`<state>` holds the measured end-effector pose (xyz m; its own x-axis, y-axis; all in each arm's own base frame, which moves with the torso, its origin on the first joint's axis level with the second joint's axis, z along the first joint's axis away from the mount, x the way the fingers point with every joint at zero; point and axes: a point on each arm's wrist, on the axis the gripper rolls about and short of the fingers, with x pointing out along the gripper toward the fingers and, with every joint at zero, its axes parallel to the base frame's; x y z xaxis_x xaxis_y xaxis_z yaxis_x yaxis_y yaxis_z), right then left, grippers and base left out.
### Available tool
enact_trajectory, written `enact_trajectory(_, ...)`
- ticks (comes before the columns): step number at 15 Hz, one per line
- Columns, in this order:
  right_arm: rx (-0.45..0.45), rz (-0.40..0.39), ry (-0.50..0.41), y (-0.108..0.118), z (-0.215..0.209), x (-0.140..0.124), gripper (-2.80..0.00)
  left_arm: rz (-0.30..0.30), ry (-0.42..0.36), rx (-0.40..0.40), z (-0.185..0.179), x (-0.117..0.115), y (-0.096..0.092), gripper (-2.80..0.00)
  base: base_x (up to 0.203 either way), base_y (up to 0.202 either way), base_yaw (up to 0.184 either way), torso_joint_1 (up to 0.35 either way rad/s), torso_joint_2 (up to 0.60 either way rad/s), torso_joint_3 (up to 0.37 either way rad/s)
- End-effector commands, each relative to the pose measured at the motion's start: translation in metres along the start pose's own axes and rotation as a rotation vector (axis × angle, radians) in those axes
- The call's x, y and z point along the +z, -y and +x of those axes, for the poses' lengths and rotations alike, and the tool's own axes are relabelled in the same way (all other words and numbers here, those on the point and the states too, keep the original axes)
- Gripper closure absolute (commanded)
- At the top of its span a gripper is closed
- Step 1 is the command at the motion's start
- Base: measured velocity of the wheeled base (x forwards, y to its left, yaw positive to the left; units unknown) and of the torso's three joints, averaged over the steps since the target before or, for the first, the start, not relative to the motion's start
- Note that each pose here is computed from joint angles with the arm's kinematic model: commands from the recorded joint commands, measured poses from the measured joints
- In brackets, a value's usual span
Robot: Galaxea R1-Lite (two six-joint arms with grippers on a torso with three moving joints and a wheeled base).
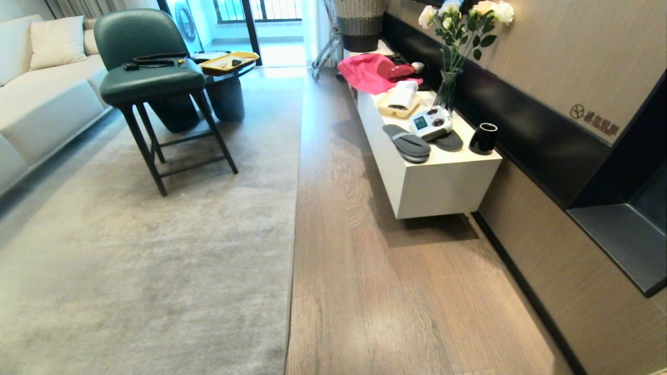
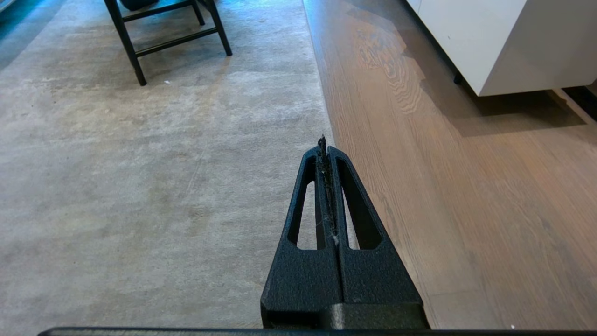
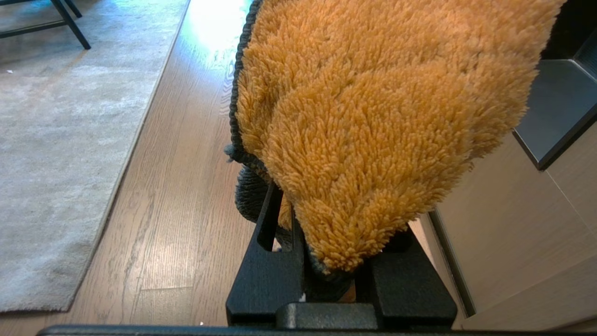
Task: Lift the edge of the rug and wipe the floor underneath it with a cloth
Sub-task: Put down the rag
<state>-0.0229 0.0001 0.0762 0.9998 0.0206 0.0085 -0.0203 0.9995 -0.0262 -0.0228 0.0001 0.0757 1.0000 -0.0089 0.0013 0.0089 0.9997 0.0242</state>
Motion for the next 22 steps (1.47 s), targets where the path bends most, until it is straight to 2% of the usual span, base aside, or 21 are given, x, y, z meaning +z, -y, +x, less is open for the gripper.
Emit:
enact_trajectory(1, 0.001, 0.0, -0.001, 0.0, 0.0001, 0.0001, 0.0, 0.0, 0.0, 0.0, 0.0, 0.0, 0.0, 0.0, 0.0, 0.0, 0.0, 0.0, 0.0, 0.0)
enact_trajectory(13, 0.001, 0.0, -0.001, 0.0, 0.0001, 0.0001, 0.0, -0.003, 0.003, 0.0, -0.0001, 0.0005, 0.0, 0.0, 0.0, 0.0, 0.0, 0.0, 0.0, -0.004)
enact_trajectory(22, 0.001, 0.0, -0.001, 0.0, 0.0001, 0.0001, 0.0, -0.003, 0.002, 0.001, 0.0, 0.0001, 0.0, 0.0, 0.0, 0.0, 0.0, 0.002, 0.0, -0.179)
